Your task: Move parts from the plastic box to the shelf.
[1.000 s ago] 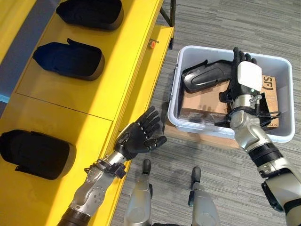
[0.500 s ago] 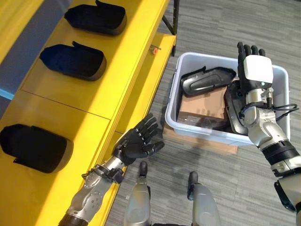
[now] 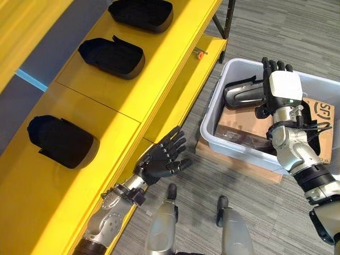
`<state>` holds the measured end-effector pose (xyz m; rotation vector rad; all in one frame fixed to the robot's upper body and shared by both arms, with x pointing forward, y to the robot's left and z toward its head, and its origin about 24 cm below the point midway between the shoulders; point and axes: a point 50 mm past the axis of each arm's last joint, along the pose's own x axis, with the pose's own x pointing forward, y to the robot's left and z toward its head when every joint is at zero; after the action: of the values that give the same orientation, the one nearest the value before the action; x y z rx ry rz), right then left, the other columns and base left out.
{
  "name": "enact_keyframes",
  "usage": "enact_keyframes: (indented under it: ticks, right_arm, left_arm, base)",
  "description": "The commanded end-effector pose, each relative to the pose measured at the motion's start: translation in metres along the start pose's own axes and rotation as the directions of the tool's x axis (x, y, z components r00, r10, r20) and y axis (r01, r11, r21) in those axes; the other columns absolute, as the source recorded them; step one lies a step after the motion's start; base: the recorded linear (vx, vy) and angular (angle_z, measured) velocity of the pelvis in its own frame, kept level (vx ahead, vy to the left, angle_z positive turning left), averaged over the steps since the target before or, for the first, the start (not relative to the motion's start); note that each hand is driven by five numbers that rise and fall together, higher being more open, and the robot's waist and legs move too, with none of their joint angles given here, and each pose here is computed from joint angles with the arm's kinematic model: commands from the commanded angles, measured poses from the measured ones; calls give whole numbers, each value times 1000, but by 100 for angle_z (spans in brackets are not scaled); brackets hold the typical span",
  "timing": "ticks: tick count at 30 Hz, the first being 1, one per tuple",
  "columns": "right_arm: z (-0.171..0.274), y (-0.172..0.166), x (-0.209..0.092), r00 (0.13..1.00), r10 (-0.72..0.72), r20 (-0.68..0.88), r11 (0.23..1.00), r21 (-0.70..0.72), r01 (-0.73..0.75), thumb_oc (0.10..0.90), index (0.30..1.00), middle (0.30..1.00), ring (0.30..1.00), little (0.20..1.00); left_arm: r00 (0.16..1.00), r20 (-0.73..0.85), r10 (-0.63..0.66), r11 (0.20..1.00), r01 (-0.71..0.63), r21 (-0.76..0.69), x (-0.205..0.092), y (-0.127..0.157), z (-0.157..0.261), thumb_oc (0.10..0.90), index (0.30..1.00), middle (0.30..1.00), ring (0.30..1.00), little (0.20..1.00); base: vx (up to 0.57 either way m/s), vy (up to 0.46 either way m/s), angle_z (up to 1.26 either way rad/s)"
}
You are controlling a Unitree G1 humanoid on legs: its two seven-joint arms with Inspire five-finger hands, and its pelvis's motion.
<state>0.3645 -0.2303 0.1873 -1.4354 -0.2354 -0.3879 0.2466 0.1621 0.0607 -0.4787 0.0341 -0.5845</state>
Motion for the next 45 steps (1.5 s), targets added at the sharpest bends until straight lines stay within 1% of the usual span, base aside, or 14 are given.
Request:
enact_keyframes:
  ticks: [1,10,13,16,20,22,23,25,32,33,35,41,43,45]
  right_arm:
    - [19,-46,18,967,-243,72,970,3,244,900,1000,1000,1000,1000]
    - [22,-44,18,974,-207,87,977,-28,210,900,1000,1000,1000,1000]
    - [21,-40,16,978,-190,84,981,-33,194,900,1000,1000,1000,1000]
    - [18,-29,10,986,-147,84,987,-47,151,900,1000,1000,1000,1000]
    - [23,-8,6,988,-115,103,992,-34,120,900,1000,1000,1000,1000]
    - [27,-12,11,985,-135,107,990,-20,138,900,1000,1000,1000,1000]
    - [31,-18,17,984,-150,101,988,-14,152,900,1000,1000,1000,1000]
    - [30,-19,23,986,-147,80,989,-2,147,900,1000,1000,1000,1000]
    - [24,-28,29,989,-124,81,992,-11,125,900,1000,1000,1000,1000]
    - [27,-35,31,986,-126,107,991,-30,130,900,1000,1000,1000,1000]
    - [27,-40,32,985,-120,122,990,-58,128,900,1000,1000,1000,1000]
    - [28,-44,32,981,-124,150,986,-95,139,900,1000,1000,1000,1000]
    - [30,-48,34,976,-129,178,977,-147,156,900,1000,1000,1000,1000]
    - [32,-50,35,970,-140,199,971,-166,175,900,1000,1000,1000,1000]
  left_arm:
    - [982,131,-137,988,127,83,0,-18,25,900,1000,1000,1000,1000]
    - [978,145,-151,986,139,90,-1,-18,25,900,1000,1000,1000,1000]
    - [978,148,-144,988,136,69,-3,-17,25,900,1000,1000,1000,1000]
    - [984,113,-140,990,136,39,-9,-13,24,900,1000,1000,1000,1000]
    - [986,104,-132,990,127,52,-9,-14,21,900,1000,1000,1000,1000]
    - [984,112,-141,989,134,69,-5,-12,26,900,1000,1000,1000,1000]
    - [982,107,-156,986,149,79,0,-13,30,900,1000,1000,1000,1000]
    - [981,89,-174,982,166,92,4,-17,29,900,1000,1000,1000,1000]
    - [985,101,-143,987,134,87,2,-17,26,900,1000,1000,1000,1000]
    - [981,124,-147,988,140,61,2,-19,28,900,1000,1000,1000,1000]
    - [980,133,-148,988,141,58,0,-21,28,900,1000,1000,1000,1000]
    - [980,123,-157,987,154,38,-4,-22,22,900,1000,1000,1000,1000]
    - [981,120,-152,988,150,25,-5,-21,19,900,1000,1000,1000,1000]
    - [982,116,-149,989,148,20,-5,-21,18,900,1000,1000,1000,1000]
  base:
    - [14,28,-6]
    - [62,98,-4]
    - [89,156,0]
    - [161,261,-10]
    - [108,-43,-52]
    - [46,-431,-54]
    - [107,-675,-42]
    - [129,-530,-20]
    - [86,-304,37]
    - [45,-171,26]
    - [71,-160,-9]
    - [69,-15,-3]
    - [131,53,6]
    - [115,35,4]
